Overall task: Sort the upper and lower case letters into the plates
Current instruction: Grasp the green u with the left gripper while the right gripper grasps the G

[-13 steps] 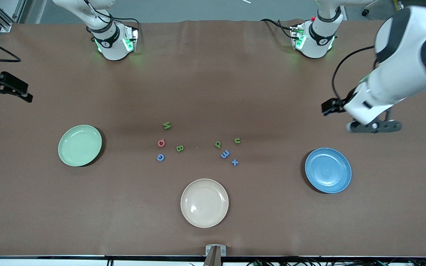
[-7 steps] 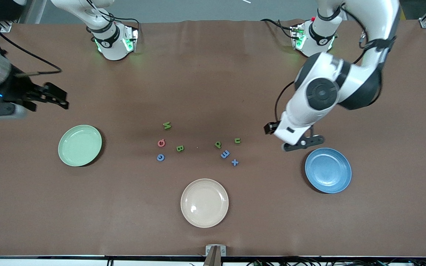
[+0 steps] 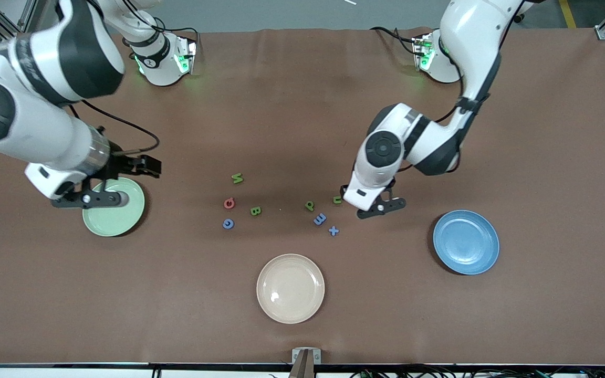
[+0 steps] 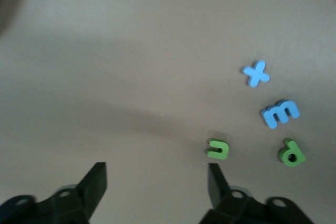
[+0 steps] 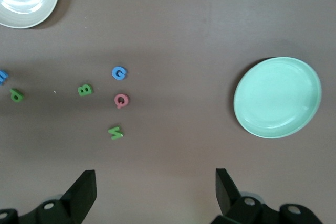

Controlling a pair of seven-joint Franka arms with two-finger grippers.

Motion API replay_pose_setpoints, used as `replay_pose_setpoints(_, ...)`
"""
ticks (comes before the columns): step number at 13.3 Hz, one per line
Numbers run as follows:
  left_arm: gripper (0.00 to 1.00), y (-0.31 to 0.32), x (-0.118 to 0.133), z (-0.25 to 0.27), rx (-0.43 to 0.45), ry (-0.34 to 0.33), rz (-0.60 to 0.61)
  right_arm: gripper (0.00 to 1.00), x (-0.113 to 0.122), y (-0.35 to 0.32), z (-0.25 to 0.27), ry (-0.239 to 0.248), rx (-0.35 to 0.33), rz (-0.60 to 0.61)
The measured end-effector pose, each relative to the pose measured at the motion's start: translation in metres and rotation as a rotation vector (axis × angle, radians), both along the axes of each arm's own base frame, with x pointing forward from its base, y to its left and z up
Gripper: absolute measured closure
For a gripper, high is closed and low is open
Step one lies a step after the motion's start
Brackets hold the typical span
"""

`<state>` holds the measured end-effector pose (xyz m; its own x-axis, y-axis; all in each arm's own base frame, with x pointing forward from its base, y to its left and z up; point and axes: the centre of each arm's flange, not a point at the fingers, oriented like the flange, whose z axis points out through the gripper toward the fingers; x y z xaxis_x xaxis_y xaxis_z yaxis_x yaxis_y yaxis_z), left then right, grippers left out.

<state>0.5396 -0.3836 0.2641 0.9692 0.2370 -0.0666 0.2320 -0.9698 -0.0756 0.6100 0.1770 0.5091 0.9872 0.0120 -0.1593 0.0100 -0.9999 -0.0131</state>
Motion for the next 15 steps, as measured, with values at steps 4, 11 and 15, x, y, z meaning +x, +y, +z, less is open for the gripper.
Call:
replay_pose_setpoints(4, 0.19, -0.025, -0.011, -0.053, -0.038, -0.018, -0.013, 0.0, 0.005, 0.058, -0.091, -0.061, 0.014, 0.006)
replay_pose_setpoints(11, 0.31, -0.04, -0.016, -0.081, -0.074, -0.074, -0.06, 0.0, -0.001, 0.065, -0.256, -0.139, 0.042, -0.006)
replay_pose_setpoints(15, 0.44, -0.04, -0.017, -0.087, -0.067, -0.073, -0.07, 0.0, -0.023, 0.095, -0.306, -0.139, 0.046, 0.042)
